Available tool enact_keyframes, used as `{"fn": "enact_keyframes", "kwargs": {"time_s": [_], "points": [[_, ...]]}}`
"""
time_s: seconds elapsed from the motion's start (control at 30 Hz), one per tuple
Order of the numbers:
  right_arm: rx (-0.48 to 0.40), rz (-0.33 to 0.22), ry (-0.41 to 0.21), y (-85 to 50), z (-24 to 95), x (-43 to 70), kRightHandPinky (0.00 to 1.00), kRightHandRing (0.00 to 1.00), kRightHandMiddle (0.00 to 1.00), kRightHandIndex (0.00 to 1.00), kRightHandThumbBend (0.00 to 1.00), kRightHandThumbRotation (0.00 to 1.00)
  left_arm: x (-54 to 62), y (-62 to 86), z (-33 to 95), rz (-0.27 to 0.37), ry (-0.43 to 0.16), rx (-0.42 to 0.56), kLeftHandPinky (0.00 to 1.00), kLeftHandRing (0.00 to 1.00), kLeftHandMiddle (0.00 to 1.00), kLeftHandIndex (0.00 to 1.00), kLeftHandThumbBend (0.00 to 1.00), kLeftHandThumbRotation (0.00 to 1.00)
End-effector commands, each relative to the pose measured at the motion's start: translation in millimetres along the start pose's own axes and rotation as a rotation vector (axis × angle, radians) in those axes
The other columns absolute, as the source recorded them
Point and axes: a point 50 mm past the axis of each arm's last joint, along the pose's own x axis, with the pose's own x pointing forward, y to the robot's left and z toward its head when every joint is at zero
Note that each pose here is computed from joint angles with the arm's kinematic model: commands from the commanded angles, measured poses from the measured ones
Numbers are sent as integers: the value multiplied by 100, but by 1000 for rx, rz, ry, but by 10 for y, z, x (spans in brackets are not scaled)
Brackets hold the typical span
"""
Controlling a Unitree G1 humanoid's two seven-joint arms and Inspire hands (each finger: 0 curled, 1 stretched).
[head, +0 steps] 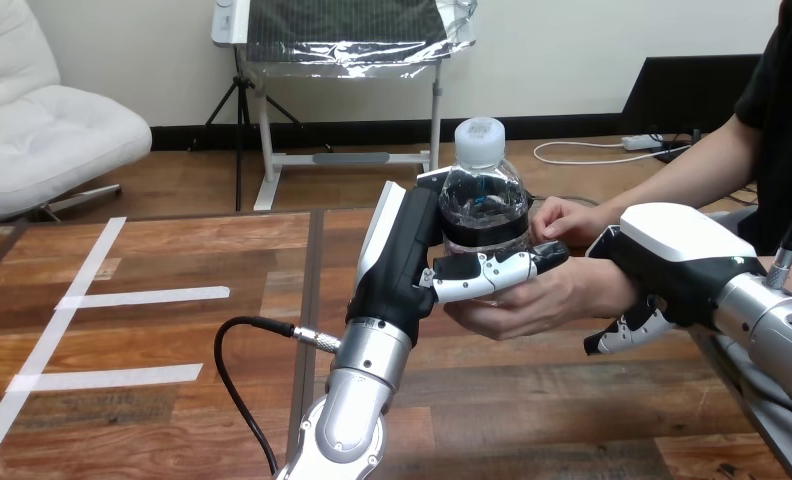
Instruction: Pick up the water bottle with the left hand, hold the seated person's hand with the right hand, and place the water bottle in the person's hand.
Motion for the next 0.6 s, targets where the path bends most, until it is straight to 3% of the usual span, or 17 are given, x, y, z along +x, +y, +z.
{"fn": "enact_keyframes", "kwargs": {"time_s": [0.0,0.17,0.23,0.37,0.57], "points": [[-40,-103,14,-259,-47,-24,19,26,35,39,76,0,147,-230,242,-8,-104,-109,39,41,43,48,63,0],[-79,-113,22,-250,-55,-20,23,33,42,46,79,0,147,-222,237,-5,-107,-110,39,41,43,48,63,0],[-88,-112,28,-247,-58,-18,31,42,50,50,81,0,148,-219,236,-5,-107,-108,39,41,44,48,63,0],[-92,-118,23,-244,-60,-19,39,49,56,56,83,0,149,-212,233,-9,-102,-93,39,42,44,48,64,0],[-110,-120,23,-249,-53,-27,50,60,64,67,85,0,148,-214,231,-33,-98,-45,44,49,52,55,66,1]]}}
